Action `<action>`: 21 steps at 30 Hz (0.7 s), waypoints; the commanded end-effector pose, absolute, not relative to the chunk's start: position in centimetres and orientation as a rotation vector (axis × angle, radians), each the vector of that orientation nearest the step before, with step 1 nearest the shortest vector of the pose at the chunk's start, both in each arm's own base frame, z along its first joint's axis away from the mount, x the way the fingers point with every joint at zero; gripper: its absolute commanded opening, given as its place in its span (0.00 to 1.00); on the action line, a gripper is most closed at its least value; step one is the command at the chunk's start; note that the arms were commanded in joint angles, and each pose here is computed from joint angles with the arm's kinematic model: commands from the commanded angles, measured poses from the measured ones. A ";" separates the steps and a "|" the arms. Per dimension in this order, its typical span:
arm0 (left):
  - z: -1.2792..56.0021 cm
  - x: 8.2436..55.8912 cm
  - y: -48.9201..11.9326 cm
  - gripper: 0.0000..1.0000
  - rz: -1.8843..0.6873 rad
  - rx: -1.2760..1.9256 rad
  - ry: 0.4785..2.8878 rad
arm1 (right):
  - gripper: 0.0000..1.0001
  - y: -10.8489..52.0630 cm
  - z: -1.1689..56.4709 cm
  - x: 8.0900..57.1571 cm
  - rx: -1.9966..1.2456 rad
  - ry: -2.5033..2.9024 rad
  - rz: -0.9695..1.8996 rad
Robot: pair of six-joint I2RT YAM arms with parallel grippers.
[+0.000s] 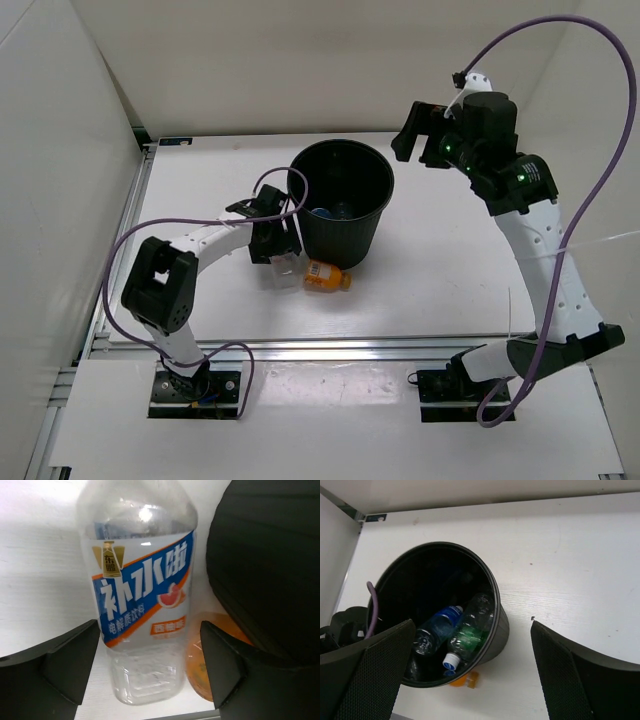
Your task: Put the plastic bottles in the bin
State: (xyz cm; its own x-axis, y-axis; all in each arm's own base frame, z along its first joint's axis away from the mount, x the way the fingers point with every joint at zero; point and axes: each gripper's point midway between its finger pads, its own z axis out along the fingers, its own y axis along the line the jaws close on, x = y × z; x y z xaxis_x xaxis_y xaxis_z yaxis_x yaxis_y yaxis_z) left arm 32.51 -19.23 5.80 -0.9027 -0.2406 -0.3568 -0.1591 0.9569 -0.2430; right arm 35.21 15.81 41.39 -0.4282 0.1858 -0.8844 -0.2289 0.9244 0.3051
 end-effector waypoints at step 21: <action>31.7 34.7 -12.7 0.37 -0.149 -0.381 2.032 | 1.00 13.6 41.0 33.2 0.003 1.941 0.392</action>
State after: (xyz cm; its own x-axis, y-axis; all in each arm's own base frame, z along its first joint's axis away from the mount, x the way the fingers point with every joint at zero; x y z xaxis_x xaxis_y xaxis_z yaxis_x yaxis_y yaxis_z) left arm 34.46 -15.10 22.55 -0.6366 -0.3093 -0.7065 -0.1839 0.9505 -0.2504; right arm 33.02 13.72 40.36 -0.4228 0.1735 -0.8894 -0.1815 0.9454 0.2707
